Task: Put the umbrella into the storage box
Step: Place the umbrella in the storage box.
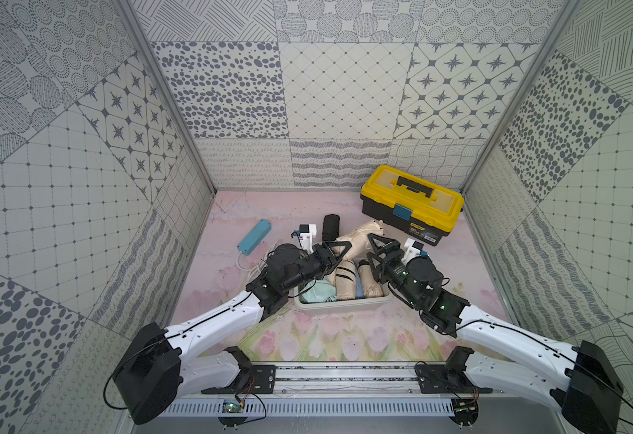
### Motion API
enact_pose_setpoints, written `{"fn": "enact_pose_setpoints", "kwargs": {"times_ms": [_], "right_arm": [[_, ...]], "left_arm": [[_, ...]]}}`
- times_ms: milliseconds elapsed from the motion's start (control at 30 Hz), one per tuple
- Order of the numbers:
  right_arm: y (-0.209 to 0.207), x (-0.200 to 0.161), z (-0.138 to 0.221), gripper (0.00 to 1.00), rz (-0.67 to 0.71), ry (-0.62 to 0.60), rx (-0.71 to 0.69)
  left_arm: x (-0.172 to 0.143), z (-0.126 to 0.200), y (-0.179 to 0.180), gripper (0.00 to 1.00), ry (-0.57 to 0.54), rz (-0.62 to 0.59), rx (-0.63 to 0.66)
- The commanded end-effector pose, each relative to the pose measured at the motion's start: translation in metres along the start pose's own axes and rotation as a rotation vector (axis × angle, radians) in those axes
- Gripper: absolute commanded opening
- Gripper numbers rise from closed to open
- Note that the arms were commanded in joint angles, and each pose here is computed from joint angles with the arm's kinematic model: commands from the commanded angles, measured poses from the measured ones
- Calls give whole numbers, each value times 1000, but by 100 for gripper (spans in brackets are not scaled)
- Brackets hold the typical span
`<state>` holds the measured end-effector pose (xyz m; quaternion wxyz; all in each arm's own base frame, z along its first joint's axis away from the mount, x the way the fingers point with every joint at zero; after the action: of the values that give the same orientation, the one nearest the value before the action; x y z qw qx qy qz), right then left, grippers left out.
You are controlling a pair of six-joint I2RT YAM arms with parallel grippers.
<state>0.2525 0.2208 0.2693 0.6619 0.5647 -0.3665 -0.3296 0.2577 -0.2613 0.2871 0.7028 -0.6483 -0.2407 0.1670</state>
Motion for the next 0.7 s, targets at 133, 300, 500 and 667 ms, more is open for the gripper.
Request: {"fn": "enact_pose_setpoints", "kwargs": {"times_ms": [133, 300, 500, 667], "right_arm": [[40, 6, -14, 73, -25, -55, 120], [39, 7, -22, 57, -25, -64, 99], [39, 2, -32, 52, -13, -24, 71], [39, -3, -39, 78, -18, 1, 61]], "left_arm": [[-2, 6, -35, 0, 6, -78, -173], [-5, 11, -34, 0, 11, -82, -174], [-9, 16, -32, 0, 29, -89, -177], [-10, 19, -32, 0, 31, -91, -185]]}}
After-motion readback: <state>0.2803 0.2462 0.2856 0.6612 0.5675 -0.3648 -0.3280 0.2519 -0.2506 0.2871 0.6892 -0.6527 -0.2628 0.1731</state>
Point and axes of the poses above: each gripper's point midway between its finger pads, its own z axis back along the fingers, its own y axis along the line the jaws close on, x = y × z, the point moved 4 cm from there along z, back along the fingers, and after that the axes turned 7 degrees about z, right-handed, at the moved point
